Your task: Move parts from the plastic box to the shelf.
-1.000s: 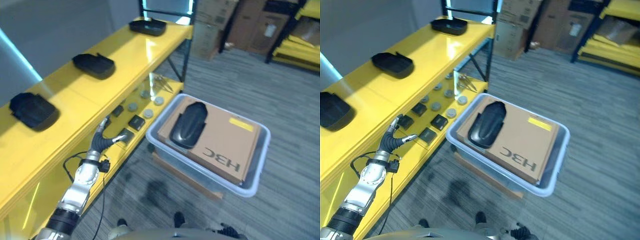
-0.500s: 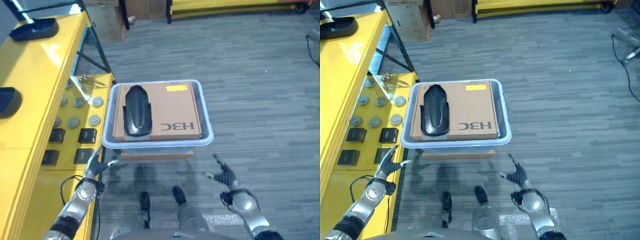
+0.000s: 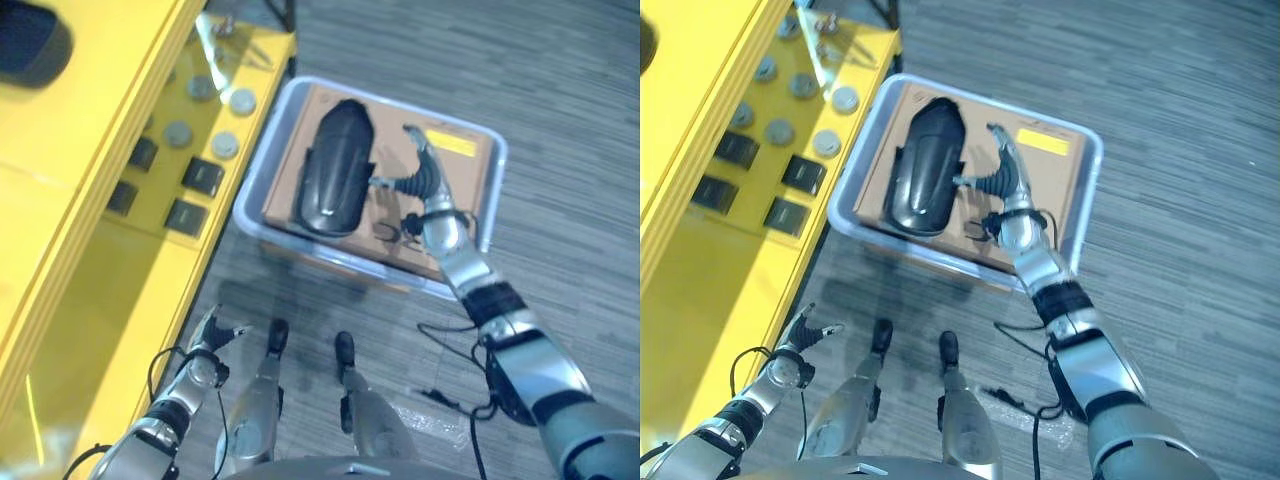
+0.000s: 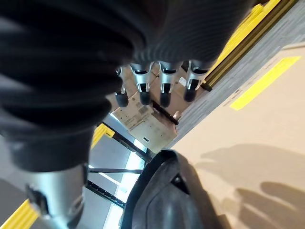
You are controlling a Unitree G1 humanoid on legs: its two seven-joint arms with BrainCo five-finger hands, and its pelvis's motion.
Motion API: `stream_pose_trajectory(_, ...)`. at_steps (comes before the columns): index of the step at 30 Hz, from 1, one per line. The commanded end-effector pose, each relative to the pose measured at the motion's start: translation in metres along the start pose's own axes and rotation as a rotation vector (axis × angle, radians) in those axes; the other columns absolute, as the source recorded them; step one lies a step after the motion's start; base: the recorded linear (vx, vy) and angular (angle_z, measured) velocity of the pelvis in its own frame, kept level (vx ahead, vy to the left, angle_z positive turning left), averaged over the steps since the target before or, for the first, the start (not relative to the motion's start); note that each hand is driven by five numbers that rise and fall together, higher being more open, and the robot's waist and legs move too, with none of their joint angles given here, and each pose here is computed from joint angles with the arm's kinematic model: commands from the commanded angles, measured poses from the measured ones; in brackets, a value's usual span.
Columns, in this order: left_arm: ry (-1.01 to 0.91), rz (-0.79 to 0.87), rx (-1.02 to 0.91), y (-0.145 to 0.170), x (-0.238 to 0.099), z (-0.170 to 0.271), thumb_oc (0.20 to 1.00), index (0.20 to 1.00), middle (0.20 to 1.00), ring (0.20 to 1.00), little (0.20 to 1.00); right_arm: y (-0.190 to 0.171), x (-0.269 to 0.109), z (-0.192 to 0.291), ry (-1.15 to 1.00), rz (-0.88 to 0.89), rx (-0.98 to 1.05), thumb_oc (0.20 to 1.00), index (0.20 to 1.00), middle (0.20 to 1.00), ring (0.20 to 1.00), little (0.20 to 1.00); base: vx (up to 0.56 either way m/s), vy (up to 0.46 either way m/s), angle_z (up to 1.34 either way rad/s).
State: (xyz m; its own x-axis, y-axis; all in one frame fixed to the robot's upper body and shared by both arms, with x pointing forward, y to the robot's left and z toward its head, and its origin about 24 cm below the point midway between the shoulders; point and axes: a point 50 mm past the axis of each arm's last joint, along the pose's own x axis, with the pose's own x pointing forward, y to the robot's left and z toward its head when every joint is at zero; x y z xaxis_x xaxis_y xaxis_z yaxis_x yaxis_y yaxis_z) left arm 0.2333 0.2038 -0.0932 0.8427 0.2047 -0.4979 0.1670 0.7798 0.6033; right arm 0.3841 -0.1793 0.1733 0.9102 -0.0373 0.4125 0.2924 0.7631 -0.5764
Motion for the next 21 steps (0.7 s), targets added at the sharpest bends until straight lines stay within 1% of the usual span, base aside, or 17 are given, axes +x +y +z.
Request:
stream_pose_trajectory(1, 0.086, 0.056, 0.036, 0.014, 0.000, -0.020, 1.000, 1.000, 1.000, 1.000, 1.000, -0.003, -0.009, -0.010, 0.040, -0.087, 0.074, 1.000, 1.000, 1.000, 1.000, 1.000, 0.04, -0.024, 0.22)
stream_pose_trajectory(3, 0.154, 0.047, 0.050, 0.010, -0.005, -0.035, 1.000, 1.000, 1.000, 1.000, 1.000, -0.002, -0.004, -0.015, 0.088, -0.103, 0.031, 1.000, 1.000, 1.000, 1.000, 1.000, 0.05, -0.008, 0.25)
stream_pose_trajectory(4, 0.154, 0.047, 0.050, 0.010, -0.005, -0.035, 1.000, 1.000, 1.000, 1.000, 1.000, -0.002, -0.004, -0.015, 0.087, -0.103, 0.031, 1.000, 1.000, 1.000, 1.000, 1.000, 0.04, 0.008, 0.17)
stream_pose_trajectory(5, 0.180, 0.044, 0.045, 0.008, -0.007, -0.040, 1.000, 1.000, 1.000, 1.000, 1.000, 0.001, -0.005, -0.019, 0.120, -0.111, 0.042, 1.000, 1.000, 1.000, 1.000, 1.000, 0.02, 0.003, 0.14)
stream_pose_trajectory(7, 0.195, 0.044, 0.045, 0.006, -0.010, -0.044, 1.000, 1.000, 1.000, 1.000, 1.000, 0.004, -0.003, -0.032, 0.206, -0.092, -0.011, 1.000, 1.000, 1.000, 1.000, 1.000, 0.01, 0.001, 0.13)
stream_pose_trajectory(10, 0.187, 0.045, 0.046, 0.007, -0.008, -0.042, 1.000, 1.000, 1.000, 1.000, 1.000, 0.004, 0.001, -0.040, 0.275, -0.083, -0.062, 1.000, 1.000, 1.000, 1.000, 1.000, -0.01, 0.011, 0.13)
stream_pose_trajectory(11, 0.177, 0.042, 0.038, 0.005, -0.008, -0.039, 1.000, 1.000, 1.000, 1.000, 1.000, 0.007, -0.002, -0.049, 0.328, -0.079, -0.096, 1.000, 1.000, 1.000, 1.000, 1.000, 0.01, 0.009, 0.11)
stream_pose_trajectory(15, 0.157, 0.042, 0.031, 0.002, -0.007, -0.033, 1.000, 1.000, 1.000, 1.000, 1.000, 0.012, -0.005, -0.052, 0.355, -0.088, -0.112, 1.000, 1.000, 1.000, 1.000, 1.000, 0.00, 0.010, 0.04)
stream_pose_trajectory(17, 0.132, 0.037, 0.026, -0.003, -0.005, -0.025, 1.000, 1.000, 1.000, 1.000, 1.000, 0.018, -0.016, -0.066, 0.442, -0.078, -0.104, 1.000, 1.000, 1.000, 1.000, 1.000, 0.00, 0.002, 0.02)
stream_pose_trajectory(19, 0.129, 0.035, 0.028, -0.003, -0.005, -0.024, 1.000, 1.000, 1.000, 1.000, 1.000, 0.022, -0.018, -0.069, 0.461, -0.062, -0.103, 1.000, 1.000, 1.000, 1.000, 1.000, 0.01, 0.008, 0.06)
stream_pose_trajectory(21, 0.123, 0.031, 0.029, -0.002, -0.002, -0.020, 1.000, 1.000, 1.000, 1.000, 1.000, 0.029, -0.028, -0.082, 0.559, 0.022, -0.090, 1.000, 1.000, 1.000, 1.000, 1.000, 0.02, -0.008, 0.09)
